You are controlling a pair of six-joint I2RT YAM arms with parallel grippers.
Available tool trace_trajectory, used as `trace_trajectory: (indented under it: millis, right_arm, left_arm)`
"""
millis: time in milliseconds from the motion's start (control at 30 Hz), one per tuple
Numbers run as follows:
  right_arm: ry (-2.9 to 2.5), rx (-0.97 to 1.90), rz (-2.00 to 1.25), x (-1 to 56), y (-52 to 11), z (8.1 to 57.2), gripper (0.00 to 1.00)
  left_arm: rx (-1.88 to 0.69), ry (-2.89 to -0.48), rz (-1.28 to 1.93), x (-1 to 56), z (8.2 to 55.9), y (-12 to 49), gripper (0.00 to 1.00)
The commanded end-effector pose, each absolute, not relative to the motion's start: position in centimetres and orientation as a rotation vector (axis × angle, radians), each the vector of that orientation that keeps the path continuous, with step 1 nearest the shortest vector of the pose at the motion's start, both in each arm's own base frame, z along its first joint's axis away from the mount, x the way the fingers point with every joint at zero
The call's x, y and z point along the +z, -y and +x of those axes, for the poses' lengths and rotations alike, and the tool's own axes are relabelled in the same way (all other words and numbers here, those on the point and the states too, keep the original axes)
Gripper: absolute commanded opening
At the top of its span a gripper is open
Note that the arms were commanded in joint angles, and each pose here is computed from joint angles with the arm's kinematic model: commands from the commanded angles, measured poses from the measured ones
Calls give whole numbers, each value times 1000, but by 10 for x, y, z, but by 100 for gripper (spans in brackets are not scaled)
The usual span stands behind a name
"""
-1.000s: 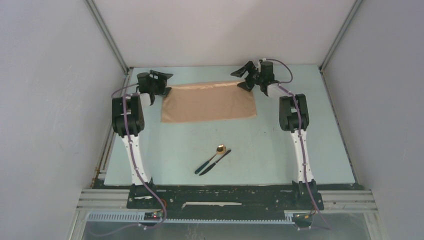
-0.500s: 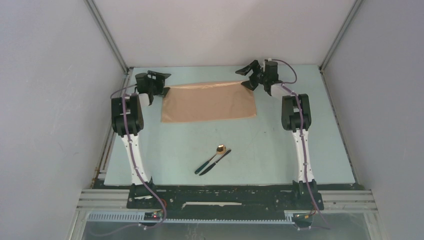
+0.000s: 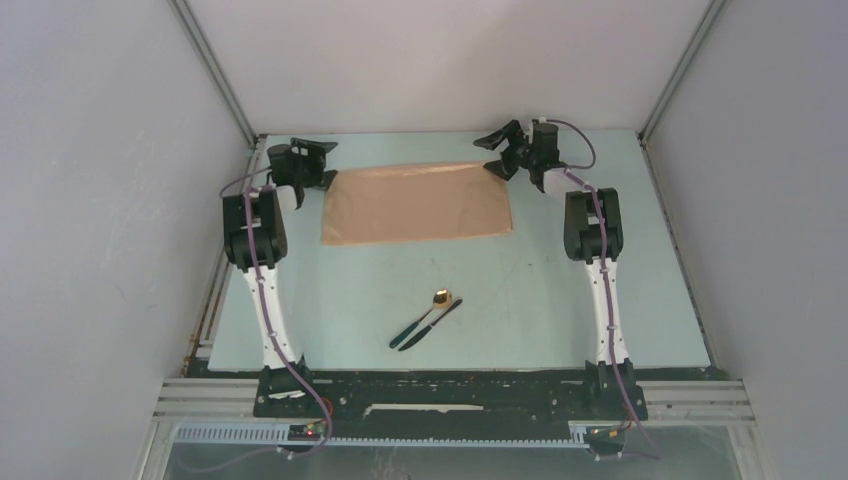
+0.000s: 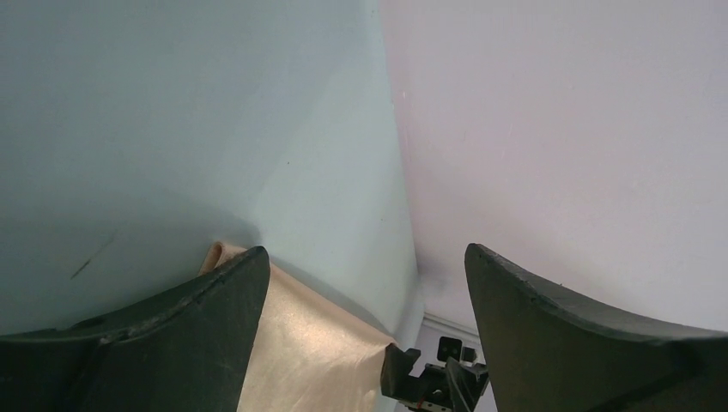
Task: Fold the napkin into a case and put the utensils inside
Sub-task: Smooth out the rectangle-folded napkin at the center of the board.
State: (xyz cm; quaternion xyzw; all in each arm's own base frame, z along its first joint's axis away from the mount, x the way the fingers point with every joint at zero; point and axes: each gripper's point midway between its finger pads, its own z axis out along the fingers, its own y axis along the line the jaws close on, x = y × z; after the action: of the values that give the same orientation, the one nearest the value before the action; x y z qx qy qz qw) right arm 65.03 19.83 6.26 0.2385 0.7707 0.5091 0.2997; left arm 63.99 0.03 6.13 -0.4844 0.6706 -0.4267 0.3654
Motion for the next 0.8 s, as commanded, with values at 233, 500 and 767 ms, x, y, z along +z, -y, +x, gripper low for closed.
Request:
trace_trajectory:
  millis: [233, 500, 767]
  right_arm:
    - [-2003, 1311, 695, 53, -165, 666, 100]
    - [-1991, 1270, 434, 129, -150, 669, 100]
    - [-1973, 1293, 277, 174, -222, 627, 100]
  left_arm:
    - [-1020, -1697, -1196, 74, 646, -31, 94]
    - [-916, -1784, -818, 171, 654, -13, 95]
    - [-1019, -1809, -619, 207, 628, 77, 95]
